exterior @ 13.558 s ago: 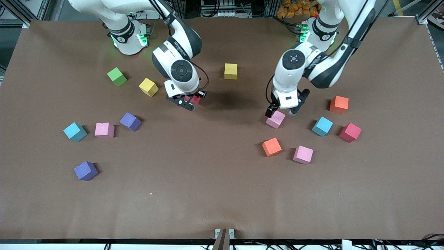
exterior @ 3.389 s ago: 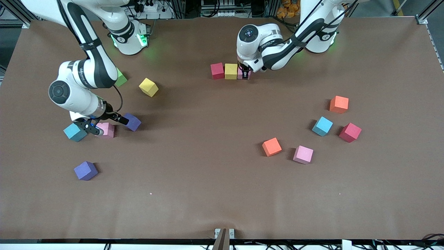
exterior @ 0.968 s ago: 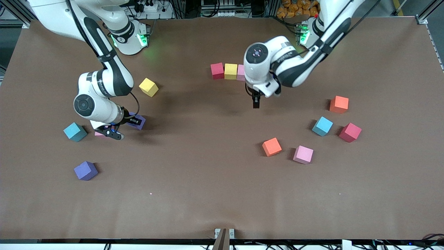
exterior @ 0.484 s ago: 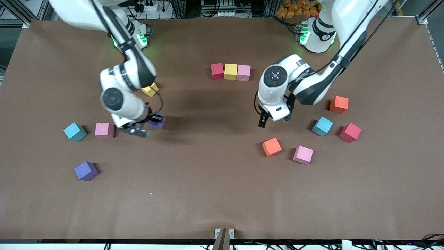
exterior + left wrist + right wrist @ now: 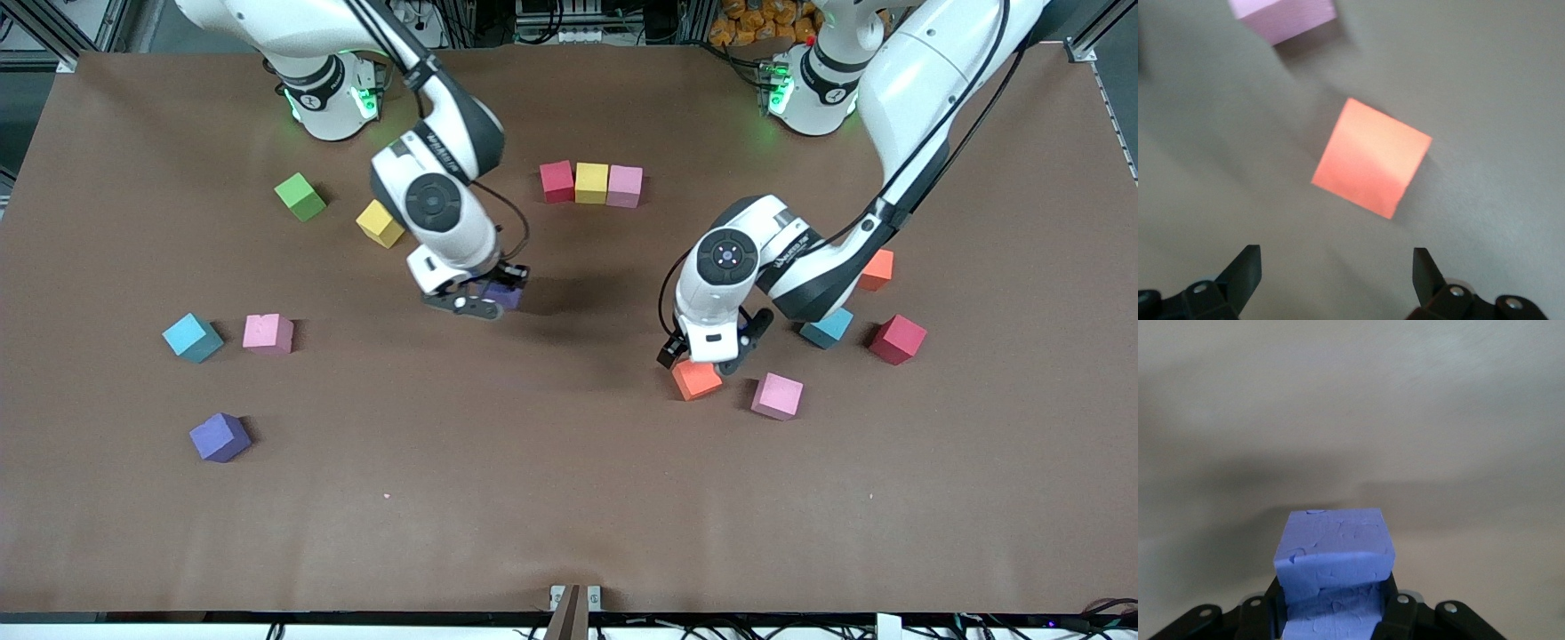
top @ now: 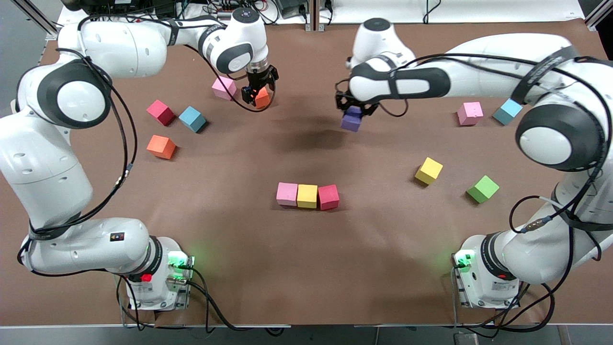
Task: Form number 2 with 11 blocks
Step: 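Carry the blue cube toward the row while the left gripper reaches the orange cube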
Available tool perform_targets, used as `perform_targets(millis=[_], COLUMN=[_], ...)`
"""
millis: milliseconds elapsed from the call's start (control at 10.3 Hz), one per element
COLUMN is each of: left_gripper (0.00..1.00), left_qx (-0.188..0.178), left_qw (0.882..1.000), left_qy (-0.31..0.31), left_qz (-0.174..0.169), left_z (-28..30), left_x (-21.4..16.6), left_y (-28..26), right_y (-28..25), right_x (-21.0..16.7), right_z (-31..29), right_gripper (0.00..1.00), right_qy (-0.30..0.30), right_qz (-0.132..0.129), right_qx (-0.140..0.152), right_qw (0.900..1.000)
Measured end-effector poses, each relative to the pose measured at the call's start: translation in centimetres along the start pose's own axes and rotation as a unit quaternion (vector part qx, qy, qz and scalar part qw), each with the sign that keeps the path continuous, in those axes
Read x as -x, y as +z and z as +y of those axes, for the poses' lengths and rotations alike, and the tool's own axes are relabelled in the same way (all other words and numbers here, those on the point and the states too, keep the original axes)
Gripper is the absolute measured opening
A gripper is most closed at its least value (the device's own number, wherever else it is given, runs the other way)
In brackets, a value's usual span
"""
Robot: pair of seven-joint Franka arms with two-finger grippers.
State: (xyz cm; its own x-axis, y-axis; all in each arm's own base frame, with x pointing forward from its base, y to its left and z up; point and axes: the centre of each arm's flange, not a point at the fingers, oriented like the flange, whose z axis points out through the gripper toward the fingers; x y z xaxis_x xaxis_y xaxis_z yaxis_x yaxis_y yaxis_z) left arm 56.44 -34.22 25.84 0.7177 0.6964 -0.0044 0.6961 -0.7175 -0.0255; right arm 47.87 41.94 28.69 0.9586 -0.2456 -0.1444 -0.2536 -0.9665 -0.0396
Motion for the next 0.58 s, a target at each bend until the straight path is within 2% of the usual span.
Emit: perform_targets(millis=[291, 581], left_gripper=[1.0, 1.0], left_qx=[-0.002, -0.009], left_qw=[0.997, 0.992], left_qy=[0.075, 0.128], left_qz=[0.005, 0.012], left_z=[-0.1, -0.5], left_x=[-0.9, -3.0], left_y=[0.1, 0.7], right_y=[2.8, 5.8], right_x=[4.7, 8.7], right_z=[-7.6, -11.3], right_gripper=[0.55, 0.55], right_qy=[-0.011, -0.051], right_qz=[0.025, 0.028], right_qx=[0.007, 0.015], right_qw=[1.0, 0.998])
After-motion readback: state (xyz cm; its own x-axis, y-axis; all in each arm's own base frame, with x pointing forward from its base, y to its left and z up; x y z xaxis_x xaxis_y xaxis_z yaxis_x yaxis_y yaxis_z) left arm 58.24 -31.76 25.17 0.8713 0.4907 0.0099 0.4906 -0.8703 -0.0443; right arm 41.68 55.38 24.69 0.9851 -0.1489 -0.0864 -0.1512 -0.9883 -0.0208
